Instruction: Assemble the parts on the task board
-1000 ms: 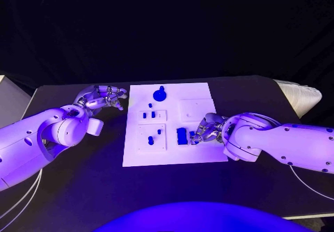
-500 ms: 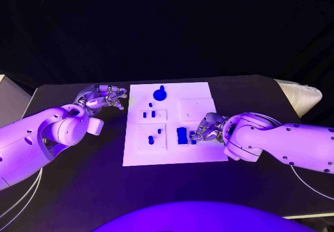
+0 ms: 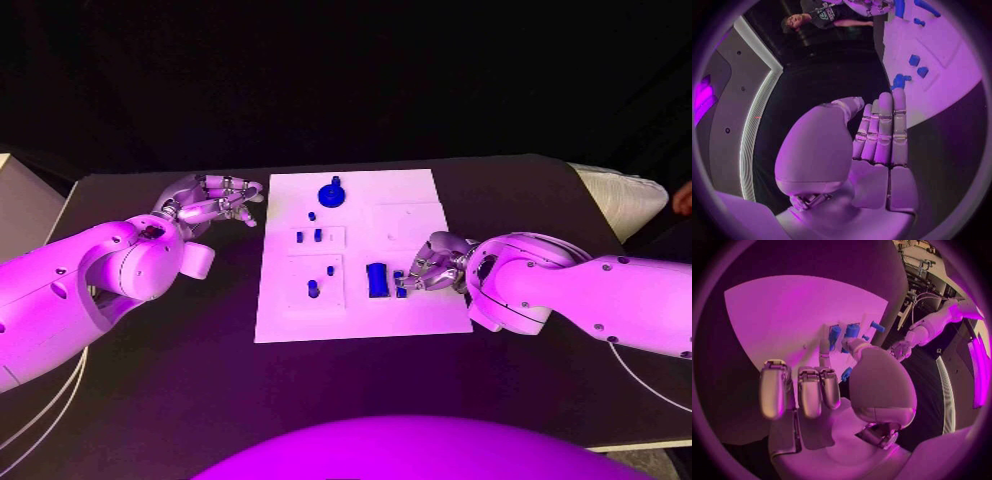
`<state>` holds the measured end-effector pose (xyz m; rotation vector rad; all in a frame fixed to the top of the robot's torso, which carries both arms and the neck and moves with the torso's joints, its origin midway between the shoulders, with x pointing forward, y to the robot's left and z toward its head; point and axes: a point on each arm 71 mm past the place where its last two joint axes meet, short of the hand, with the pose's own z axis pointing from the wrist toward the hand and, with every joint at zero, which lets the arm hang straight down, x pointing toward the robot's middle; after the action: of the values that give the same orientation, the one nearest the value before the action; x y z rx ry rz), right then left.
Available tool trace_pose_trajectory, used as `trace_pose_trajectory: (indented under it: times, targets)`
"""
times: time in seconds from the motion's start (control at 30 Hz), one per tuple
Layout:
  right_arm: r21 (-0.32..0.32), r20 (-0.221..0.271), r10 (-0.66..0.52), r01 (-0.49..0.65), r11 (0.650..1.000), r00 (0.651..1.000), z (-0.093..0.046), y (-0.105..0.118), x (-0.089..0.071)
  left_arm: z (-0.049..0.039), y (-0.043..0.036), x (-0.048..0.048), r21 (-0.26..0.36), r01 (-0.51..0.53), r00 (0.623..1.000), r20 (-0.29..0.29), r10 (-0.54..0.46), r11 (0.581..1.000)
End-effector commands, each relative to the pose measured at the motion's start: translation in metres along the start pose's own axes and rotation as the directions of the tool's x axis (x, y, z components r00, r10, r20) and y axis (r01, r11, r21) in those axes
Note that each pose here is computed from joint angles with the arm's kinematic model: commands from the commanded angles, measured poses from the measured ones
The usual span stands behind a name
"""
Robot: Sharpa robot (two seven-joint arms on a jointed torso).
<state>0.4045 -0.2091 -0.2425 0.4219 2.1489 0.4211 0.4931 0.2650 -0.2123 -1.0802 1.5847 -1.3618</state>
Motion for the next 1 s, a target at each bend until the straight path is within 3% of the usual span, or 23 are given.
trace_pose_trajectory:
  times: [0.03,0.53,1.0]
  targets:
    - [-0.033,-0.023,-0.021,0.02,0.999,1.0,-0.0015,0.0006,0.0014,0.0,-0.0008,0.0019,0.005,0.0,1.0,-0.016,0.0,1.0]
    - [-0.056,-0.035,-0.028,0.026,0.998,0.999,-0.0063,-0.0029,0.0008,0.0018,0.0021,0.0032,0.001,0.0,1.0,-0.016,0.0,1.0]
    - [-0.036,-0.016,-0.045,0.045,0.998,0.999,0.0008,-0.0045,-0.0006,0.0015,0.002,0.004,0.005,0.001,1.0,-0.017,-0.001,1.0]
